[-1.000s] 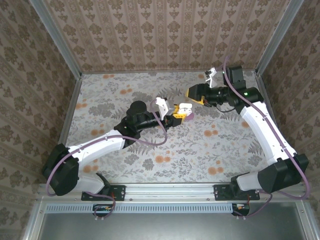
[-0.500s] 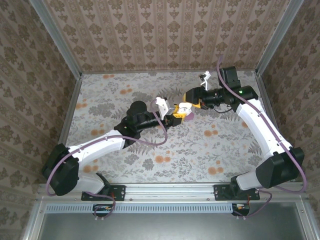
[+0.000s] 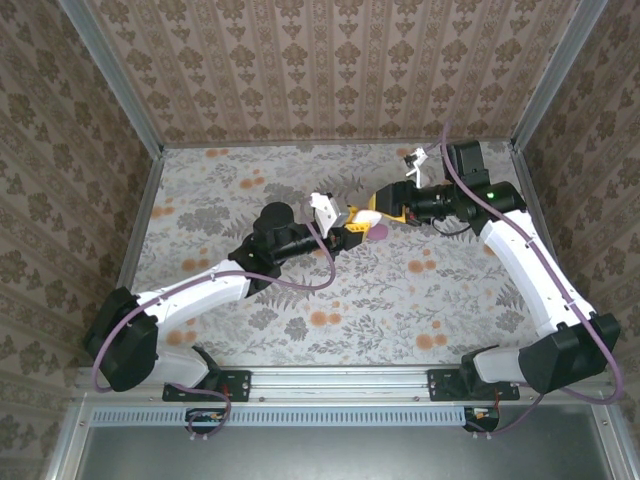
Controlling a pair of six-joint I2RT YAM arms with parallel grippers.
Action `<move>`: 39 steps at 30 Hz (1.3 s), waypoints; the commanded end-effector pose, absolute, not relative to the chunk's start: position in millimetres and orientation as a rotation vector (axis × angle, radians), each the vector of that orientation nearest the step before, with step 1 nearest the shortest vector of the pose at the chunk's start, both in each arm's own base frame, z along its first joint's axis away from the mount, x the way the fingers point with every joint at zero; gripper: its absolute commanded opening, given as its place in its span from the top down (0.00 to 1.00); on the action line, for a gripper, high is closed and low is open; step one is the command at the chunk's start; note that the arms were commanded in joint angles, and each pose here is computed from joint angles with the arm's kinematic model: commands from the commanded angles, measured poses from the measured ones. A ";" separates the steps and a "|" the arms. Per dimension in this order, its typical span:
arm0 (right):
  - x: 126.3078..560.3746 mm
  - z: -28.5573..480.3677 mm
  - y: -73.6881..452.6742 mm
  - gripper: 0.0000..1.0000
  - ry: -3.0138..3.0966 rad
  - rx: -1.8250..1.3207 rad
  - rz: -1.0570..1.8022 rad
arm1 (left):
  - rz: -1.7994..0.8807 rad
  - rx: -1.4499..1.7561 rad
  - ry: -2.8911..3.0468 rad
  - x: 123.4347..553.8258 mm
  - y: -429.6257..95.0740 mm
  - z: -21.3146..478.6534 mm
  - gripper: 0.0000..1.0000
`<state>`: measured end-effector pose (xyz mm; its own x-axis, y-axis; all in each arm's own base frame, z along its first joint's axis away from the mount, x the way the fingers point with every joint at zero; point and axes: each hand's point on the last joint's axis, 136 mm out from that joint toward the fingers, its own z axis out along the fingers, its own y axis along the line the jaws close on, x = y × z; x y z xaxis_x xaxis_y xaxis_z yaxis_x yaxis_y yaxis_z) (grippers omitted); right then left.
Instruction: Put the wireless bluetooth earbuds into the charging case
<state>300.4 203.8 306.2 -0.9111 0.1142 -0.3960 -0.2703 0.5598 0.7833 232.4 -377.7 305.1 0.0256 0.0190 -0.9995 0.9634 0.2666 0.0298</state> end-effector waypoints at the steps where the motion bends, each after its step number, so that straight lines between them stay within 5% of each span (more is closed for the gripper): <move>1: 288.0 302.8 202.8 0.45 2.418 -0.136 1.306 | -0.958 0.952 1.275 239.3 -367.9 327.6 0.72; 9: 317.1 282.9 131.1 0.37 2.340 0.177 0.828 | -0.898 0.829 1.559 261.4 -355.0 265.9 0.72; 26: 320.2 257.7 108.2 0.34 2.299 0.300 0.774 | -1.077 0.498 2.381 275.8 -374.0 102.7 0.72; 39: 321.1 246.5 106.7 0.33 2.328 0.311 0.769 | -1.076 0.230 2.615 290.0 -366.4 53.6 0.71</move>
<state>318.6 110.4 254.5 -0.7541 0.3975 -0.5228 -0.0037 0.7934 0.6087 289.3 -364.3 49.1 -0.9196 0.0657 -0.3872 0.3174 0.7050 -0.6342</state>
